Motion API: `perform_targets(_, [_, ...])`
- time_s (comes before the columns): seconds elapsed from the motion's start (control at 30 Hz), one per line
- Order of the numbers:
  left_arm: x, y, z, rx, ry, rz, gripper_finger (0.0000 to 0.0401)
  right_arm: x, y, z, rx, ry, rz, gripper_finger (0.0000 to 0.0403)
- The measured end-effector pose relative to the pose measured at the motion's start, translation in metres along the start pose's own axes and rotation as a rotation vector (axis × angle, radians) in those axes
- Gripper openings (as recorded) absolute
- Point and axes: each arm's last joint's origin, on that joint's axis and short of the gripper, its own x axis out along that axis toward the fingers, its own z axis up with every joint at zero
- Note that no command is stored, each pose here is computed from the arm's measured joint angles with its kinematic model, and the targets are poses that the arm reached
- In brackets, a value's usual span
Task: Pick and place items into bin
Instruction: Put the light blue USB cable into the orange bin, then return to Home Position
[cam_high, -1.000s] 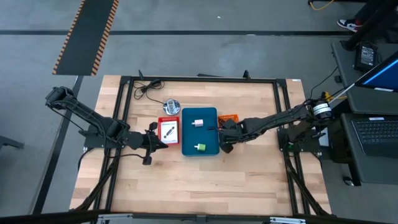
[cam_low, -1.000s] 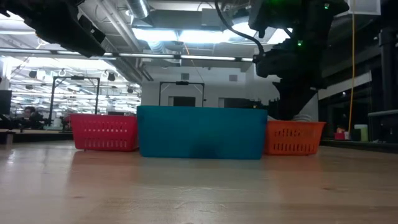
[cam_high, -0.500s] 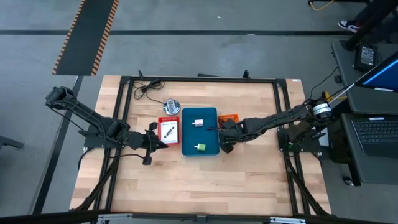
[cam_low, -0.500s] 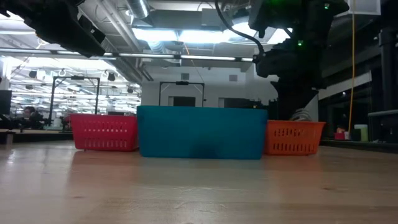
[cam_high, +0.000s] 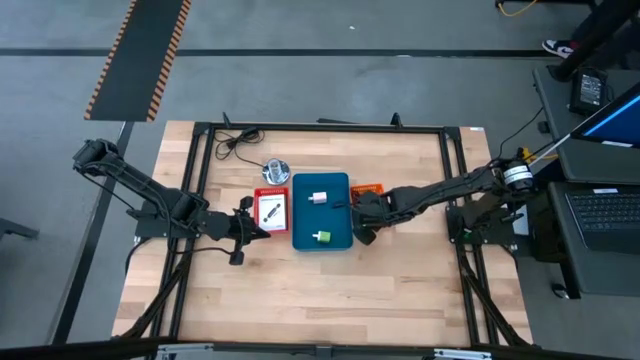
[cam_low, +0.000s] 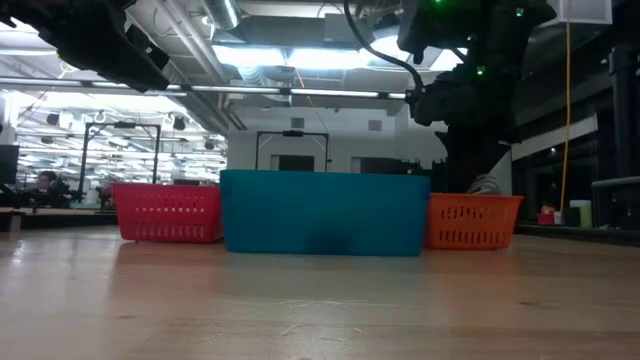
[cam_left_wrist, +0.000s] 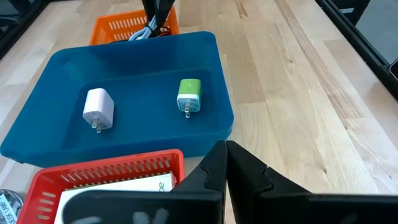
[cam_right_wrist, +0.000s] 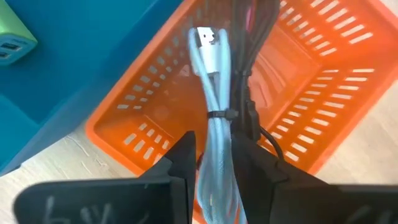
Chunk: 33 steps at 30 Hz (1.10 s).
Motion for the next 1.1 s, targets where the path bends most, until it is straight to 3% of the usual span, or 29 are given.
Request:
perform_targets(0.2, [0.0,0.0,0.0,0.0,0.0,0.0,0.0004,-0.017,-0.001,0.012,-0.019,0.016,-0.023,0.0083])
perform_targets(0.5, [0.0,0.0,0.0,0.001,0.0,0.0,0.0004,-0.04,0.005,0.028,-0.082,-0.088,-0.036,0.0081])
perform_targets(0.77, [0.0,0.001,0.0,0.077,-0.005,0.018,0.0003,-0.064,-0.001,0.027,-0.14,-0.203,-0.041,0.0009])
perform_targets(0.93, [0.0,0.001,0.001,0.052,-0.015,0.038,0.0003,-0.092,-0.009,0.021,-0.157,-0.329,-0.039,0.0005])
perform_targets(1.1, [-0.007,0.006,0.009,0.072,-0.108,0.154,0.0002,-0.096,-0.01,0.004,-0.189,-0.449,-0.063,0.0002])
